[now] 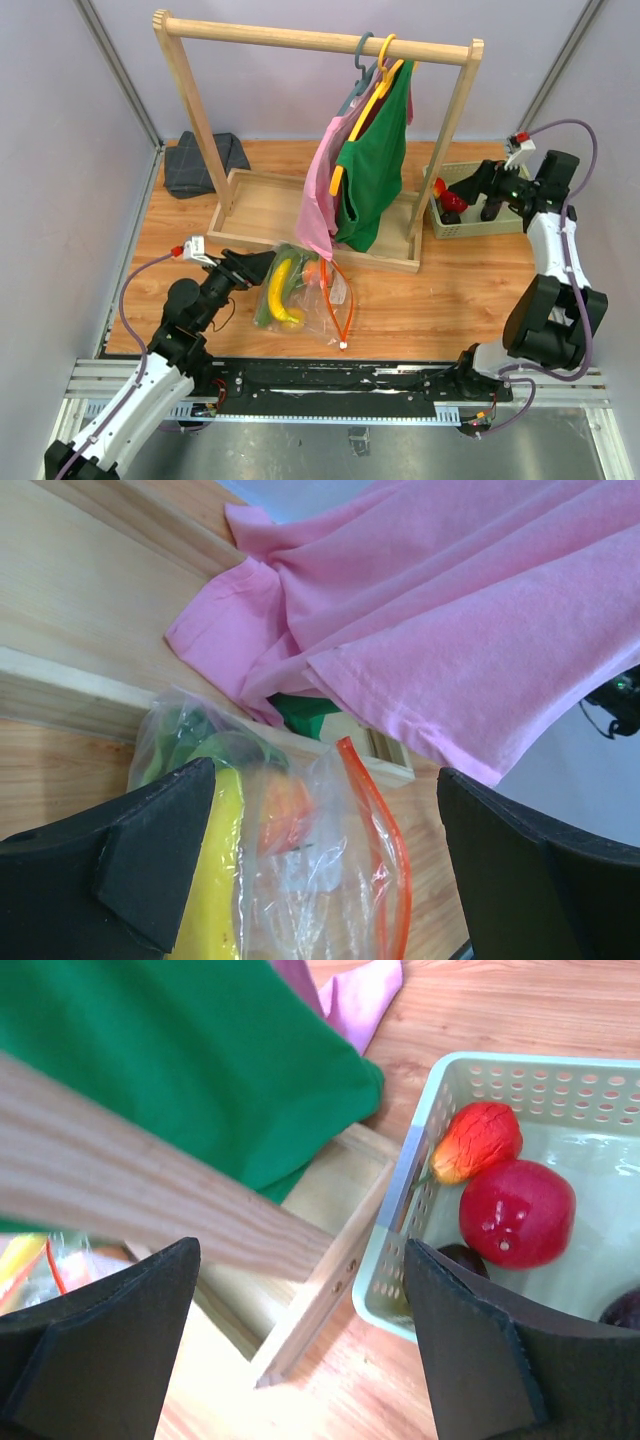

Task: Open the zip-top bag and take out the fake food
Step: Place the fake fruit in the bin, then pick up the fake fruit from the zipper food storage bag.

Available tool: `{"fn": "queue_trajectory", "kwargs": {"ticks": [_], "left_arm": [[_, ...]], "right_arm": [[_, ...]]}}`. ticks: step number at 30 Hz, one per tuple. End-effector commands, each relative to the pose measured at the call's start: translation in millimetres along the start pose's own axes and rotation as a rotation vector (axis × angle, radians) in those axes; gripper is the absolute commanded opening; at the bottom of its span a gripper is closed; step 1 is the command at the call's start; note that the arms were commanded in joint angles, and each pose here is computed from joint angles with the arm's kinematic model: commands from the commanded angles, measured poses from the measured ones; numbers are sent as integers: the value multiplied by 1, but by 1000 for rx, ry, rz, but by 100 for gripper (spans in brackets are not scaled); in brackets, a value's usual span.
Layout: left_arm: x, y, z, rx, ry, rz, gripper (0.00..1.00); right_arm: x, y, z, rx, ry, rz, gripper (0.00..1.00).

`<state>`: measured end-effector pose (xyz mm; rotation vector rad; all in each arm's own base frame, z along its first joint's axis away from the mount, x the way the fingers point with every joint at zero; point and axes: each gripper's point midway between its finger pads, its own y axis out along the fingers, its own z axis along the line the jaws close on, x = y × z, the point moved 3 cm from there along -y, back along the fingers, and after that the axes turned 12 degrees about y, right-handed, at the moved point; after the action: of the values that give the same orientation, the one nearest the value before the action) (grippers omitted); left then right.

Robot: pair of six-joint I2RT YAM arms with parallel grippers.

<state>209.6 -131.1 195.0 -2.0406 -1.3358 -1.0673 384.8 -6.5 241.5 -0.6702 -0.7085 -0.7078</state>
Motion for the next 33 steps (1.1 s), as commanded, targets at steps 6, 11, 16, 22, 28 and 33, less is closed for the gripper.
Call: {"fn": "queue_trajectory", "kwargs": {"ticks": [6,11,16,22,28,33], "left_arm": [[-2,7,-7,-9,82,93,94],[-4,8,-9,-11,95,126,93],[-2,8,-8,-4,112,132,93],[-3,8,-7,6,131,147,93],[-4,8,-6,14,141,167,93],[-6,7,-5,16,143,177,93]], "right_arm": [[-38,-45,45,213,-267,85,84],[-57,-57,65,295,-364,84,84],[-76,-65,80,362,-435,109,84],[-102,-68,96,450,-533,153,84],[-127,-63,111,546,-634,208,87],[-151,-53,125,633,-698,287,87]]}}
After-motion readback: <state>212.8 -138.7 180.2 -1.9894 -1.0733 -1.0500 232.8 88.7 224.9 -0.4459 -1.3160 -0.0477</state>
